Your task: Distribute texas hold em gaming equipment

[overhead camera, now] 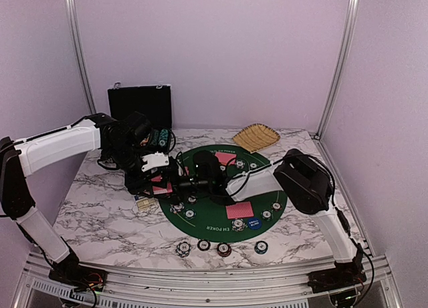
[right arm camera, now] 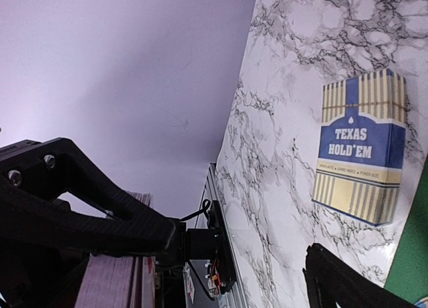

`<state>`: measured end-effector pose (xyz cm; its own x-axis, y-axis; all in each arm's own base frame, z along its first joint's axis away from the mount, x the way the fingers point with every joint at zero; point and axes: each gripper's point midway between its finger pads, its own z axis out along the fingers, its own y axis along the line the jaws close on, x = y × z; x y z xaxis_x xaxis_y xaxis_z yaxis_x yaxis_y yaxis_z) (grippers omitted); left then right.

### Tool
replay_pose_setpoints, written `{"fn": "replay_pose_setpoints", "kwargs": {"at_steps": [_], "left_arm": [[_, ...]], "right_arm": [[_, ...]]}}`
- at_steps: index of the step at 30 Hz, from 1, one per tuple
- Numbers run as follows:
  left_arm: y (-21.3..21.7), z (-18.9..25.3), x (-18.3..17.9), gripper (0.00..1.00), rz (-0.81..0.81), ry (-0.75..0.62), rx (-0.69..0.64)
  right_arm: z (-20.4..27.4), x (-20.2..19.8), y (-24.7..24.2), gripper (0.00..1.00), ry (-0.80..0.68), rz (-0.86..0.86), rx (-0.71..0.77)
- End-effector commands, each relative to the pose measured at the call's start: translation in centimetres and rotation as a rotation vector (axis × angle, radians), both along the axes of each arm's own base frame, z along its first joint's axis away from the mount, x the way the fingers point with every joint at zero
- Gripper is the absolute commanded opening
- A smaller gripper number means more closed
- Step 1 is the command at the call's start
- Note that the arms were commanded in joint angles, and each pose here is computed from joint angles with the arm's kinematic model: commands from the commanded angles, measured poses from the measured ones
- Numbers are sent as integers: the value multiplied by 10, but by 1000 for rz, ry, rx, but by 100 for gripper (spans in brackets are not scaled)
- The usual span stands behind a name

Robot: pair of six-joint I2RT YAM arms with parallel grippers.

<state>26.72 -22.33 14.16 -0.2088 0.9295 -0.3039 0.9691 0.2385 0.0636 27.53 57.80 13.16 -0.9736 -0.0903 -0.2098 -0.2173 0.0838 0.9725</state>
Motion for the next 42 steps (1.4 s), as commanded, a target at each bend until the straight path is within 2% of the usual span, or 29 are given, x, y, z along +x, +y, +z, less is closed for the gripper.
{"fn": "replay_pose_setpoints", "kwargs": {"at_steps": [1, 14, 32, 42], "left_arm": [[-2, 18, -2, 0, -6, -22, -33], [-2, 20, -3, 0, -6, -27, -37], [-1, 21, -2, 0, -2, -32, -34], [0, 20, -2, 0, 0, -31, -29]], "right_arm": [[-6, 0, 8, 96, 23, 2, -26], [-4, 18, -23, 85, 5, -76, -65], [14, 21, -49, 71, -72, -77, -107], [33, 20, -59, 56, -96, -76, -91]]}}
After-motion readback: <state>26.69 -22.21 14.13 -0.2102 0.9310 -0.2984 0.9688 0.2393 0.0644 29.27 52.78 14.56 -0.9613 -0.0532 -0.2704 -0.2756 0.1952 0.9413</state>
